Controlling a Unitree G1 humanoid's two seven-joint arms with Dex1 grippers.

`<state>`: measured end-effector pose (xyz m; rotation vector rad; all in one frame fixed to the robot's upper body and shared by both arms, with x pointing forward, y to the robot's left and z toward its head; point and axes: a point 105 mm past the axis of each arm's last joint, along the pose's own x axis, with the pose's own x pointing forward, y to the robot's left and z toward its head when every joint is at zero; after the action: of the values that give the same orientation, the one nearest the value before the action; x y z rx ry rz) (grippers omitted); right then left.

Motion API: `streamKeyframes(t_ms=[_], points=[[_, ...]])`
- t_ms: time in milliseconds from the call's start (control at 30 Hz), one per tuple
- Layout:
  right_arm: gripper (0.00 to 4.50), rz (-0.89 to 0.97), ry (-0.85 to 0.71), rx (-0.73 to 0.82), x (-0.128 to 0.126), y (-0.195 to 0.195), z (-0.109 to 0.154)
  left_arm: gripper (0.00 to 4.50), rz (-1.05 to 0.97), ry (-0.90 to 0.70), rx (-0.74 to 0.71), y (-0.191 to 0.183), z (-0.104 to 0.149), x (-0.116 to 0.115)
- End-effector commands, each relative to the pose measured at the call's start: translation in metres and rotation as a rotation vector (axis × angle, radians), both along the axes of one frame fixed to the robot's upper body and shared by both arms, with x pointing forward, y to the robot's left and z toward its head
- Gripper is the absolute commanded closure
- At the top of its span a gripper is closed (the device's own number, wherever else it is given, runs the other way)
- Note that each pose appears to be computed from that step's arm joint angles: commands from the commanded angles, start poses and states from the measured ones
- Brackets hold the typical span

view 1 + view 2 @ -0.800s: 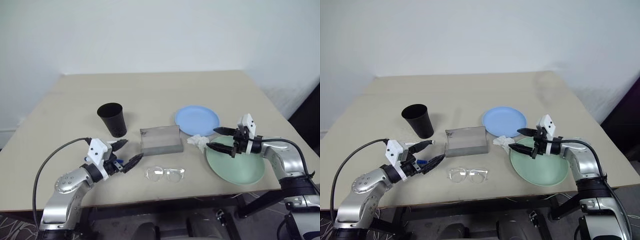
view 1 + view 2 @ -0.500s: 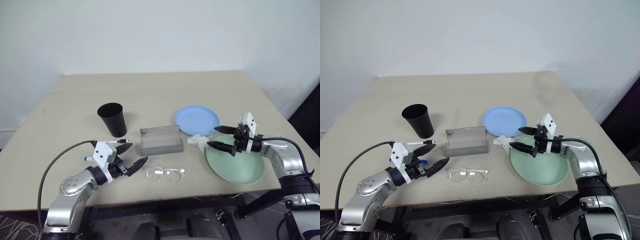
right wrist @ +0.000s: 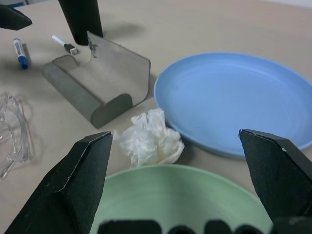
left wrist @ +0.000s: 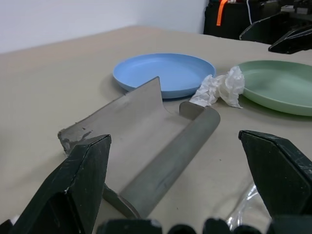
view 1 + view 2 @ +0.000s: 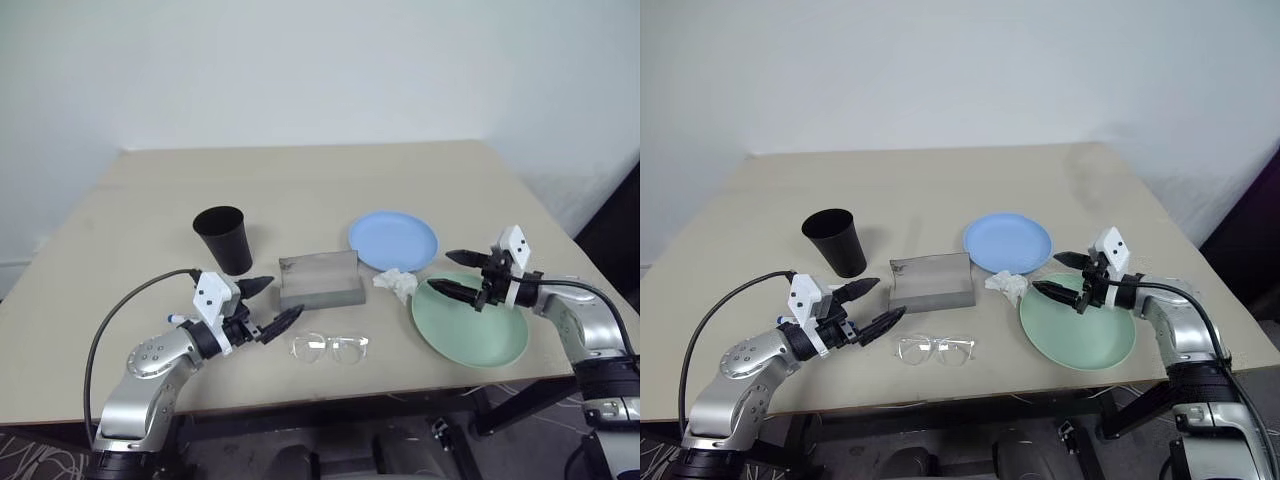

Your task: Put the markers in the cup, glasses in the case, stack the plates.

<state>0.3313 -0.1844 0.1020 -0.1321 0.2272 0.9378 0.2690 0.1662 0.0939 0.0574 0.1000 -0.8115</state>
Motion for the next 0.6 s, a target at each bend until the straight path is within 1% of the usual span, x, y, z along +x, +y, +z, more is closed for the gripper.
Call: streamKeyframes(t_ms=[33, 100, 200, 333, 467, 600], points=[[0.00, -0.008, -0.063, 0.018, -0.002, 0.000, 0.018, 0.04, -0.019, -0.049, -0.003, -0.004, 0.013, 0.000], [0.00, -0.010, -0.067, 0.025, -0.004, 0.002, 0.021, 0.04, -0.028, -0.056, -0.008, -0.003, 0.017, -0.001], [0.00, -0.027, -0.062, 0.009, -0.005, 0.000, 0.018, 0.04, -0.028, -0.051, 0.006, -0.004, 0.012, 0.004], [0.00, -0.043, -0.079, 0.012, -0.002, -0.002, 0.022, 0.04, -0.058, -0.072, -0.012, -0.012, 0.018, 0.008], [0.00, -0.082, -0.090, 0.003, 0.002, -0.012, 0.024, 0.04, -0.147, -0.084, -0.027, -0.036, 0.025, 0.003], [0.00, -0.128, -0.074, -0.011, 0.007, -0.022, 0.021, 0.04, -0.179, -0.085, -0.032, -0.046, 0.028, 0.001]])
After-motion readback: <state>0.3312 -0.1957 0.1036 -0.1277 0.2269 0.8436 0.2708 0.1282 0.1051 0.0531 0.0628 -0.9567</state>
